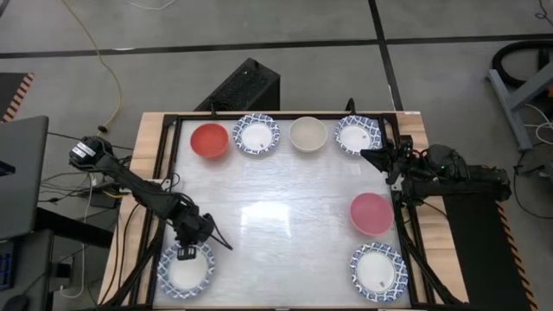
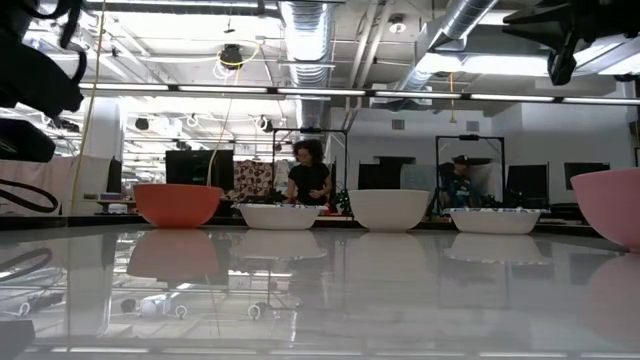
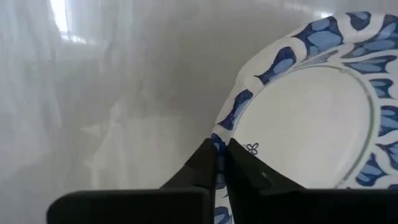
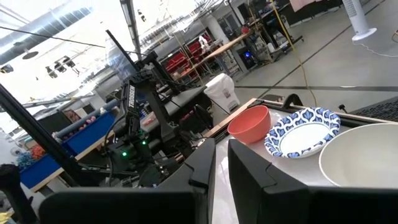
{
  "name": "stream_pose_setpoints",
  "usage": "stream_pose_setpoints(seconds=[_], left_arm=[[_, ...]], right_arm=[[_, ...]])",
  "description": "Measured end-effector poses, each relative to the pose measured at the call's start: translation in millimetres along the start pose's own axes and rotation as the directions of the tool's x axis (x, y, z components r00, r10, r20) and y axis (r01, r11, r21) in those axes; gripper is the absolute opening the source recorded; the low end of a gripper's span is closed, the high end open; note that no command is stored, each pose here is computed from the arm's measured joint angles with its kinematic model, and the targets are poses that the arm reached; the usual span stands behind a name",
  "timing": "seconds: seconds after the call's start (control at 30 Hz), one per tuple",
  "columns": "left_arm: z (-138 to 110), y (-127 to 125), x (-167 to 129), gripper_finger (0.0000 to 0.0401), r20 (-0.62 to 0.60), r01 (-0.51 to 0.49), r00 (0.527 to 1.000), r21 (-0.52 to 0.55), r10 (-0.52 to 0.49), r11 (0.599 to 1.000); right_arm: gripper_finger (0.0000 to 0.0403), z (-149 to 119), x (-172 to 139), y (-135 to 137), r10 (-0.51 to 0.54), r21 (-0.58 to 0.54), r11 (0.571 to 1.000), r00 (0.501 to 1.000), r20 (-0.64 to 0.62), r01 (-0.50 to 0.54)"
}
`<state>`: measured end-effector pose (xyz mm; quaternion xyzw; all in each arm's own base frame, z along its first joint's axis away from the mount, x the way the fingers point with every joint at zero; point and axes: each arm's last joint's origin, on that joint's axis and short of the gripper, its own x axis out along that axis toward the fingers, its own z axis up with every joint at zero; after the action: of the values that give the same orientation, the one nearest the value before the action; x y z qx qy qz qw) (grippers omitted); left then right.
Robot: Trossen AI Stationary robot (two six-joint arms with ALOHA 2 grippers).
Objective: Nest bowls inside each other
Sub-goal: Stack the bottom left blue patterned bowl on top of the top left blue patterned bowl
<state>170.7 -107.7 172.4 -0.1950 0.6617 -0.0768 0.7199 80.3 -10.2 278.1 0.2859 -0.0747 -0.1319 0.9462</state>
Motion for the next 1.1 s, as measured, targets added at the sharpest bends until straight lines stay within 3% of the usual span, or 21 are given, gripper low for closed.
stream_pose_setpoints(seconds=[0.13,0.23,0.33,0.53,0.67,0.9,1.1], left_arm=[[12.0,-1.7,-4.9,0.0003,0.098,0.036,0.995,-0.126,-0.024,0.991],[24.8,-3.5,-14.7,0.0002,0.214,0.032,0.977,-0.217,0.015,0.976],[36.8,-2.9,-26.4,0.0001,0.322,0.020,0.943,-0.320,0.089,0.947],[65.4,-0.4,-60.6,0.0000,0.496,0.091,0.851,-0.464,0.173,0.881],[82.1,-0.6,-87.9,0.0000,0.588,0.148,0.783,-0.491,0.201,0.859],[100.9,2.3,-128.7,0.0000,0.700,0.191,0.663,-0.499,0.264,0.845],[108.0,11.4,-144.3,0.0000,0.724,0.221,0.625,-0.523,0.293,0.823]], right_arm=[[0.0066,1.2,2.4,0.3,-0.026,0.024,0.999,0.999,0.025,0.025],[0.0066,1.8,8.8,2.0,-0.037,0.028,0.999,0.998,0.042,0.036],[0.0066,1.1,19.3,4.8,-0.036,0.029,0.999,0.998,0.046,0.035],[0.0066,-9.7,48.9,7.0,-0.073,0.038,0.997,0.997,-0.004,0.073],[0.0066,-14.2,67.2,9.2,-0.158,0.076,0.983,0.983,-0.092,0.165],[0.0066,-7.8,107.1,27.3,-0.279,0.002,0.956,0.911,-0.304,0.294],[0.0067,6.6,140.5,50.9,-0.221,-0.059,0.974,0.865,-0.451,0.218]])
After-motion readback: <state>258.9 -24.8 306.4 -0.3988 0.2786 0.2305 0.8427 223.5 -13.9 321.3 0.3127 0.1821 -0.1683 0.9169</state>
